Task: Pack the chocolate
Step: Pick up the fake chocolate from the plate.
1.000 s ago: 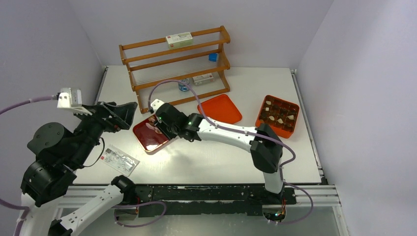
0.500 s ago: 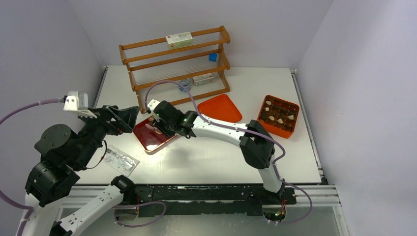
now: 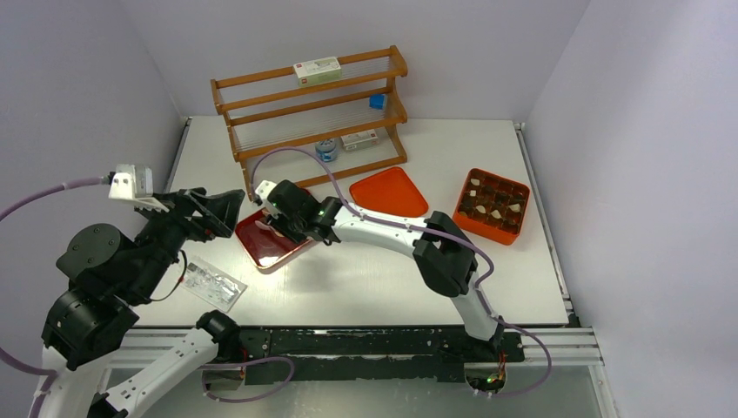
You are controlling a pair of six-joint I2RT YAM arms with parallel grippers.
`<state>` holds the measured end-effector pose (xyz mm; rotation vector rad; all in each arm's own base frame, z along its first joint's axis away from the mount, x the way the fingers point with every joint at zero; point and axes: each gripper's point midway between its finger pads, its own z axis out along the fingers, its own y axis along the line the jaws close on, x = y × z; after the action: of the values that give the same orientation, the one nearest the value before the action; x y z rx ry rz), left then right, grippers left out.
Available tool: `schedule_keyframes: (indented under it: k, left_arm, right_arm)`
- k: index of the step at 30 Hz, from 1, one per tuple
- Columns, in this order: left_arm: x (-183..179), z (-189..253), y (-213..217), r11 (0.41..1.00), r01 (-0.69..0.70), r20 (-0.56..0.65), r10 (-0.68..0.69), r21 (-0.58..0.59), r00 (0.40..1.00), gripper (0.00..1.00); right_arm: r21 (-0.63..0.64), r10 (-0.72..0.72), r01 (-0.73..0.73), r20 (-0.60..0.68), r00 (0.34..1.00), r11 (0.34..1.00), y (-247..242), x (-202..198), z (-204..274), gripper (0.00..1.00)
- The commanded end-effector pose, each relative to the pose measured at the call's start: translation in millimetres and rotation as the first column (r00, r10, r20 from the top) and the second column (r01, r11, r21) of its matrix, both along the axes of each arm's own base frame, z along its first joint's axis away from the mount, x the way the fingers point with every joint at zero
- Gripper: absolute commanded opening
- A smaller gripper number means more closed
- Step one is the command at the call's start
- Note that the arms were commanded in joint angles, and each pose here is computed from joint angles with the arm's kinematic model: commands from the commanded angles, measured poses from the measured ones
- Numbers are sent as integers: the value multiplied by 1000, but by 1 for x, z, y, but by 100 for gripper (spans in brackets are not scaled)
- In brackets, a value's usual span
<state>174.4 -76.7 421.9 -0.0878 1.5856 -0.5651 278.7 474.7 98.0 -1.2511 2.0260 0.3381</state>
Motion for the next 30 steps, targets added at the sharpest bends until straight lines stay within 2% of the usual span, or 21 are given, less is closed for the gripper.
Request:
schedule_keyframes:
  k: [1,11,23,30]
  left_arm:
    - [-4,12,8,1000,-20,43,20,-7,999,98]
    - [-7,14,14,999,-40,57,40,-9,998,98]
    - [-7,9,16,999,-51,55,51,-7,997,98]
    - [-4,6,15,999,-52,57,52,-6,997,98]
  right_arm:
    - [30,26,-27,47,999,999,13,10,13,39]
    - [-17,53,-52,60,997,999,12,6,9,29]
    - [-64,38,-36,30,999,997,1,-4,10,26]
    - [-24,4,-4,18,1000,1000,-18,-15,27,25]
